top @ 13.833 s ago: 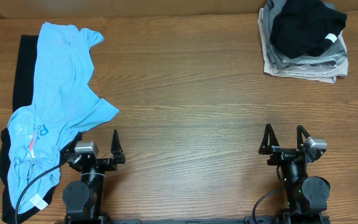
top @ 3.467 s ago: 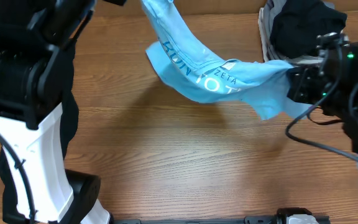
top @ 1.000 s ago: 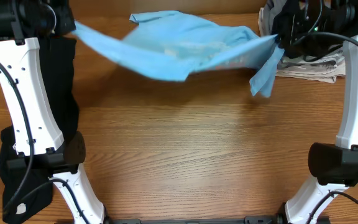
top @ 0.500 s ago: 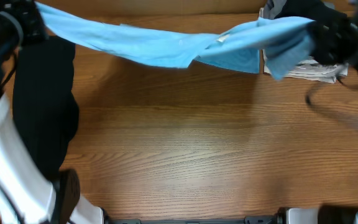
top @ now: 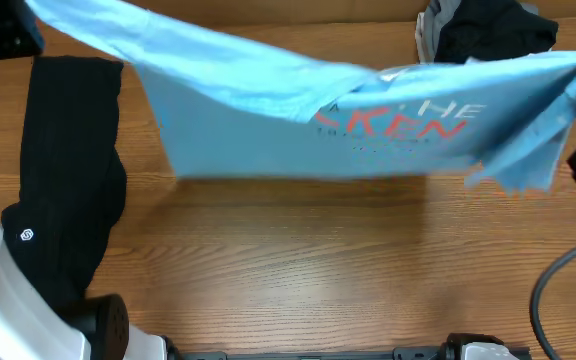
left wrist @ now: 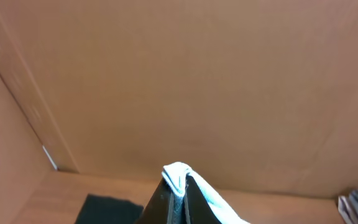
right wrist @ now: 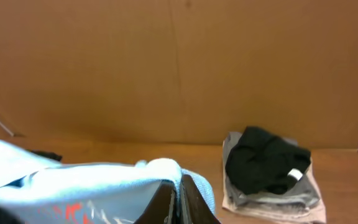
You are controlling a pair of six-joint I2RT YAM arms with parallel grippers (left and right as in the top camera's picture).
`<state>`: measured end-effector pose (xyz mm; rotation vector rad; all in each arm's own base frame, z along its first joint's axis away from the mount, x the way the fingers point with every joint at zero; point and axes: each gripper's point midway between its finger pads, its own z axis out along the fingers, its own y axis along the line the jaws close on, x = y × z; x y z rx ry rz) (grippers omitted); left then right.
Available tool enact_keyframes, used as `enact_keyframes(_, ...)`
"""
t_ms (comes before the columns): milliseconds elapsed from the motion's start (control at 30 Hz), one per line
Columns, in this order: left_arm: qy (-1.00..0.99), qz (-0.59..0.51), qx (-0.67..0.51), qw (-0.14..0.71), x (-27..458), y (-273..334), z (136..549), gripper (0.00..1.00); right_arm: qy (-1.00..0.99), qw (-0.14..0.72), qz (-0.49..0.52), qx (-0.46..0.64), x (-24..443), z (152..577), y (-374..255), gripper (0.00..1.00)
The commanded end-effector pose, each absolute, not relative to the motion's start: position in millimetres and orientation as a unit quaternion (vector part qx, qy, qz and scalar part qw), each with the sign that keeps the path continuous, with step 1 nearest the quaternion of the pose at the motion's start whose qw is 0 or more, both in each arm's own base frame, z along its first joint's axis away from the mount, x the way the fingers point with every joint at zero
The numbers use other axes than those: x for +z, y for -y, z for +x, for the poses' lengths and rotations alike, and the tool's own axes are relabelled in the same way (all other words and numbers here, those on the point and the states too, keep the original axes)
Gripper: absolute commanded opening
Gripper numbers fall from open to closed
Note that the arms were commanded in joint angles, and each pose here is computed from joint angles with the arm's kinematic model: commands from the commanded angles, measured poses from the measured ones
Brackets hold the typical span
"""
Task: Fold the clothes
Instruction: 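Raise the T-shirt with both grippers and shake it out in the air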
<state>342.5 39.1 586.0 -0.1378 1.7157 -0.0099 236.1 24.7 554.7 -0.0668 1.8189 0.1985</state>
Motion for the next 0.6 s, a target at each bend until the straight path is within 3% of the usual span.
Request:
enact_keyframes(0,-0.691,-0.074,0.024,0.719,638,-40,267,0.04,-0.739,0.669,-0.029,0.072,593,193,-23,0.04)
enact_keyframes(133,-0.662,-0.094,0.055,0.742,655,-46,228,0.04,-0.715,0.695,-0.036,0.066,610,172,-25,0.04)
enact_keyframes(267,-0.66,-0.095,0.055,0.743,655,-46,224,0.04,-0.707,0.703,-0.045,0.057,617,185,-24,0.04)
enact_keyframes(400,-0.689,-0.096,0.052,0.716,637,-51,261,0.04,-0.725,0.684,-0.048,0.065,609,232,-23,0.04)
enact_keyframes(567,-0.736,-0.098,0.046,0.668,597,-63,345,0.04,-0.756,0.643,-0.068,0.1,581,328,-30,0.04)
